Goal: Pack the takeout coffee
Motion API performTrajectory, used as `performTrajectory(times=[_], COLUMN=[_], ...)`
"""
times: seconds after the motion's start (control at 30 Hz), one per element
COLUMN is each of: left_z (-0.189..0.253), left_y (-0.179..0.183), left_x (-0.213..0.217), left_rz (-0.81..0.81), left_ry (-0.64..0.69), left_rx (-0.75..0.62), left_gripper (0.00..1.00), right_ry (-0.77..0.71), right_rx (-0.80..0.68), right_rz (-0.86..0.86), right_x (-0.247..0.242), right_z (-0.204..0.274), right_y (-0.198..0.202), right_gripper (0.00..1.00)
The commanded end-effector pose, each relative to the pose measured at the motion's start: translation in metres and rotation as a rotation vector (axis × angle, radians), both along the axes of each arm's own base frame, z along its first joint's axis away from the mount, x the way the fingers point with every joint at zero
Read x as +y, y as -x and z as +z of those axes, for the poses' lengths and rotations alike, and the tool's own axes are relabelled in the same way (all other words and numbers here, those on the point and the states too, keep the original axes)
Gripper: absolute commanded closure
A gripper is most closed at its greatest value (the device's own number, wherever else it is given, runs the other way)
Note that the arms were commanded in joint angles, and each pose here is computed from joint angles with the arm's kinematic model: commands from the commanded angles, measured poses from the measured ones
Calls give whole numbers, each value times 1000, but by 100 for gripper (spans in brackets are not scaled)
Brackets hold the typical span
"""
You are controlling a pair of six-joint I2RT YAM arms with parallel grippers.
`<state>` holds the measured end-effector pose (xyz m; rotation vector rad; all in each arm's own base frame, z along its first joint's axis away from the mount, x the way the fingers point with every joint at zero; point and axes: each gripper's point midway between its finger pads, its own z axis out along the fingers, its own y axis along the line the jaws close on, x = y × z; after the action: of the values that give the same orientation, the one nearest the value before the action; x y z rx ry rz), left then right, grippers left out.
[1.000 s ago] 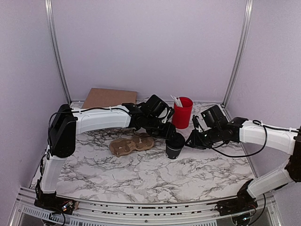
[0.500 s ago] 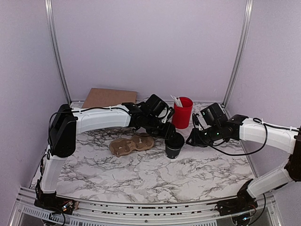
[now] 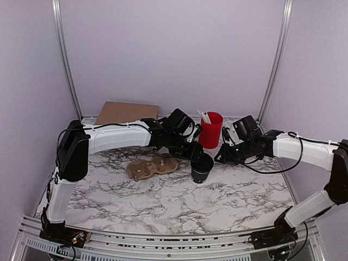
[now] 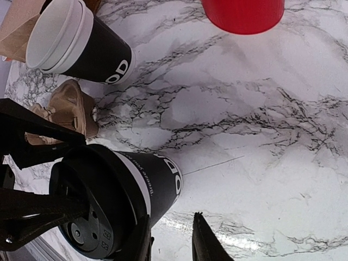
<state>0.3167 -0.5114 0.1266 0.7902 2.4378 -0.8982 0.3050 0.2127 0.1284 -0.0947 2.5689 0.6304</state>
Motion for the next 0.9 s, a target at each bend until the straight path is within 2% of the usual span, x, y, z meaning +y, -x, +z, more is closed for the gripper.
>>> performTrajectory(times=[0.0, 0.5, 0.87], left_z=[-24, -31, -45], left_y=[7, 8, 11], left_x=[5, 6, 10], left_rz=[-23, -21, -28], left_ry=[-62, -72, -92], left_rx=[34, 43, 49], left_gripper=[42, 42, 43], right_ry=[-53, -65, -9], right_rx=[-71, -55, 18], right_rz=[28, 37, 18], right_x=[12, 17, 9], right_z=[24, 18, -6], right_y=[-14, -15, -9], right_gripper=[74, 74, 74])
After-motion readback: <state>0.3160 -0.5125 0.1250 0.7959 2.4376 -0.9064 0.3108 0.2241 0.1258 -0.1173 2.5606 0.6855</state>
